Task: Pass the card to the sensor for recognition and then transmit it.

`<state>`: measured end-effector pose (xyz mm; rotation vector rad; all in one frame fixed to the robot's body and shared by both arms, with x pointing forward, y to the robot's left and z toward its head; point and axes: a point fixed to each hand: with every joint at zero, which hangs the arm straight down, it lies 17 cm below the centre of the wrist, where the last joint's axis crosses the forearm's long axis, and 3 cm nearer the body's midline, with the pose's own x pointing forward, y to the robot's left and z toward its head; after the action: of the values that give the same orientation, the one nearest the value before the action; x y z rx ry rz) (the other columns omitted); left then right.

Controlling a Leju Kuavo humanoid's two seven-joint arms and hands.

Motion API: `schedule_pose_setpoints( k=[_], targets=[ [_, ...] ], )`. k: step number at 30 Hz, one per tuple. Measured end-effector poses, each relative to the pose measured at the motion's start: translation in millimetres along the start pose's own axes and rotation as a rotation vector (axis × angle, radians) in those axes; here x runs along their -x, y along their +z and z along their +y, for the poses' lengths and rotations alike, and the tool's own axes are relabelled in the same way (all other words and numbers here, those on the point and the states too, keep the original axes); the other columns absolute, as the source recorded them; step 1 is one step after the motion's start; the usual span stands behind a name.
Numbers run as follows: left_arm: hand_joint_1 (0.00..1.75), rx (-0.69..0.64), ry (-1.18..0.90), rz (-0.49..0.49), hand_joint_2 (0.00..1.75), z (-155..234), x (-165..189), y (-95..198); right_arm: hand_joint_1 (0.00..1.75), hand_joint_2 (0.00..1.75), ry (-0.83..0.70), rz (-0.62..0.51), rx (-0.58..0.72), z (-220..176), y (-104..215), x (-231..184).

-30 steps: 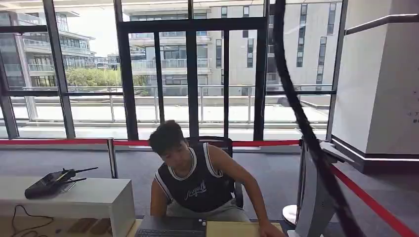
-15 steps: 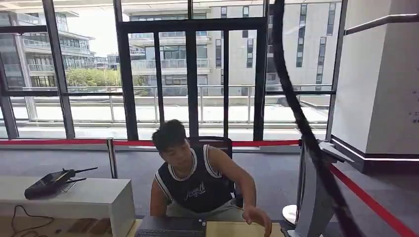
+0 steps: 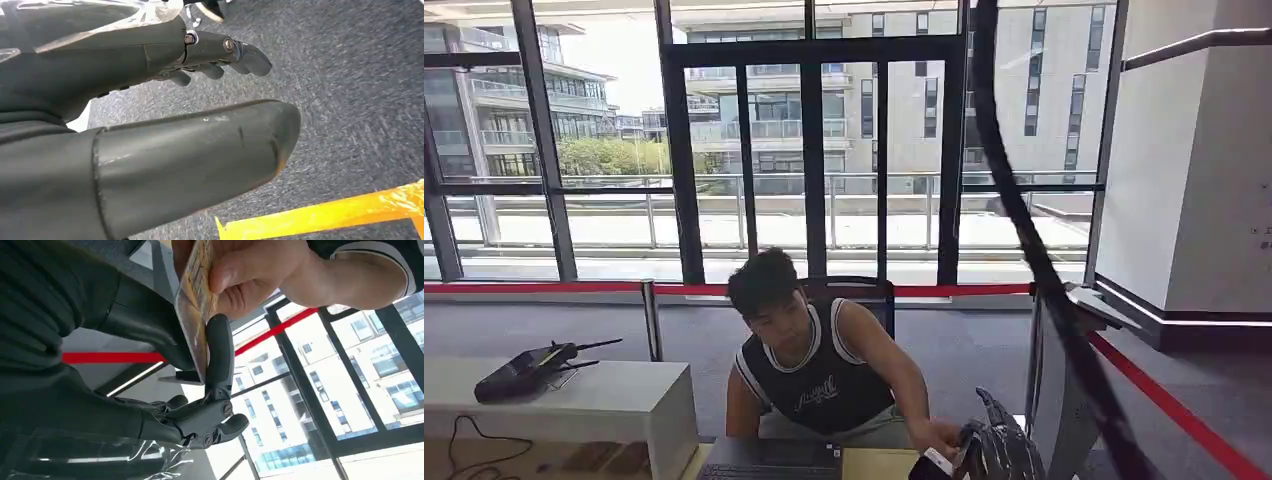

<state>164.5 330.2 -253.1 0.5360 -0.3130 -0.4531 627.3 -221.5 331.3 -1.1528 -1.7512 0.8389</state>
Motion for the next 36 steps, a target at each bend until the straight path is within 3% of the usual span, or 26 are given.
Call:
schedule_pose_setpoints(
  k=[7, 8, 9, 10, 12, 13, 19, 26, 32, 36],
  targets=[
    [0.00, -0.002, -0.004, 0.003, 0.00, 1.0, -1.1, -0.3, 1.75, 1.75, 0.024, 0.020, -0.043, 7.3, -18.7, -5.8],
    [0.00, -0.002, -0.006, 0.002, 0.00, 1.0, -1.2, -0.3, 1.68, 1.75, 0.027, 0.023, -0.050, 9.6, -19.6, -5.9],
    [0.00, -0.003, -0.007, 0.001, 0.00, 1.2, -1.3, -0.4, 0.73, 1.75, 0.033, 0.026, -0.057, 12.0, -20.1, -5.3],
    [0.00, -0.003, -0.007, 0.001, 0.00, 1.1, -1.3, -0.3, 0.00, 1.75, 0.037, 0.027, -0.066, 15.3, -19.7, -5.8],
    [0.00, -0.003, -0.006, 0.004, 0.00, 1.0, -0.1, -0.3, 0.00, 1.75, 0.042, 0.030, -0.078, 20.7, -18.9, -6.3],
    [0.00, -0.003, -0.004, 0.008, 0.00, 0.8, 0.9, -0.2, 0.00, 0.00, 0.047, 0.031, -0.084, 23.2, -18.7, -6.6],
    [0.00, -0.006, 0.007, 0.019, 0.00, -0.9, 7.9, 0.7, 0.00, 0.00, 0.118, -0.002, -0.061, 29.8, -16.7, -15.8],
    [0.00, -0.017, 0.034, 0.034, 0.00, -0.3, 19.6, 1.1, 0.00, 0.00, 0.258, -0.095, 0.144, -8.5, -20.0, -28.1],
    [0.00, -0.030, 0.059, 0.085, 0.00, -0.9, 44.2, 2.8, 0.00, 0.00, 0.301, -0.051, 0.190, -11.3, 5.5, 18.6],
    [0.00, -0.042, 0.085, 0.129, 0.00, 3.1, 57.1, 2.1, 0.00, 0.00, 0.248, 0.036, 0.181, 1.6, 49.5, 76.0]
  ],
)
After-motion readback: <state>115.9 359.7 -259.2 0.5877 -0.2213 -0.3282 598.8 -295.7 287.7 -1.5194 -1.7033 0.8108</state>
